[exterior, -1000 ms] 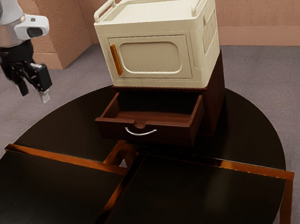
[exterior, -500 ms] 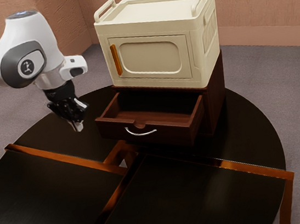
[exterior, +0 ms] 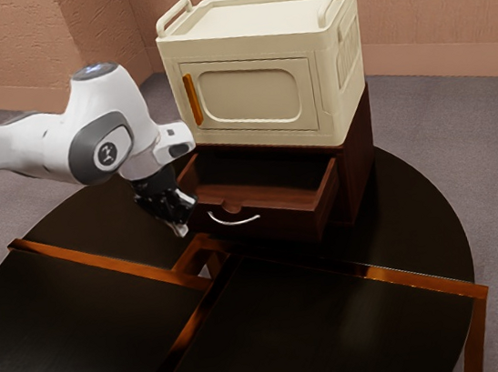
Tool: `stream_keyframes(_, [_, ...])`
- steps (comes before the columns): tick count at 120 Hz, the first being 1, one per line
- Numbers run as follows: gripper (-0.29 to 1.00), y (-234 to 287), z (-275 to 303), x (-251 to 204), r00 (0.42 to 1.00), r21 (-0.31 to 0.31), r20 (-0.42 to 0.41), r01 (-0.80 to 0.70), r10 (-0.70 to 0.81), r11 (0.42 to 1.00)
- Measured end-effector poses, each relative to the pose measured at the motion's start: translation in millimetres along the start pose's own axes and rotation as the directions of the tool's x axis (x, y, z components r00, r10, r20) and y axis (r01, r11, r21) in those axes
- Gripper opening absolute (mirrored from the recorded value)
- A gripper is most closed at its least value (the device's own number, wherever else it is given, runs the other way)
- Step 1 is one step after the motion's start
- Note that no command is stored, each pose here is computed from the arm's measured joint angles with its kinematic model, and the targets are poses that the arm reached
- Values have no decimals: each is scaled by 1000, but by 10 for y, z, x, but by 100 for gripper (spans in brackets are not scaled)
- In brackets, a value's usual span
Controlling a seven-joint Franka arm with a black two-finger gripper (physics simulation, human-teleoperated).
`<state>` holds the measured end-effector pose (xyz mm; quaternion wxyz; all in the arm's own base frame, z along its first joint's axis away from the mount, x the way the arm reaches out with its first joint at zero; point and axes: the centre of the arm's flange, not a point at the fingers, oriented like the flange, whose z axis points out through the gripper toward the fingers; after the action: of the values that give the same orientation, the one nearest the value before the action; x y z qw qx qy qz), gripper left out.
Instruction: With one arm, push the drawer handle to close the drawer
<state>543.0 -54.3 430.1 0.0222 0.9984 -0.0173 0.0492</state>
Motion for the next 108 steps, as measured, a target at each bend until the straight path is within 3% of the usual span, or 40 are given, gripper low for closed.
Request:
stream_keyframes(65, [-8, 455, 367, 91, 995, -21, -43, -90, 89, 996])
stream_keyframes(108, [-8, 340, 453, 879, 991, -3, -110, -79, 78, 997])
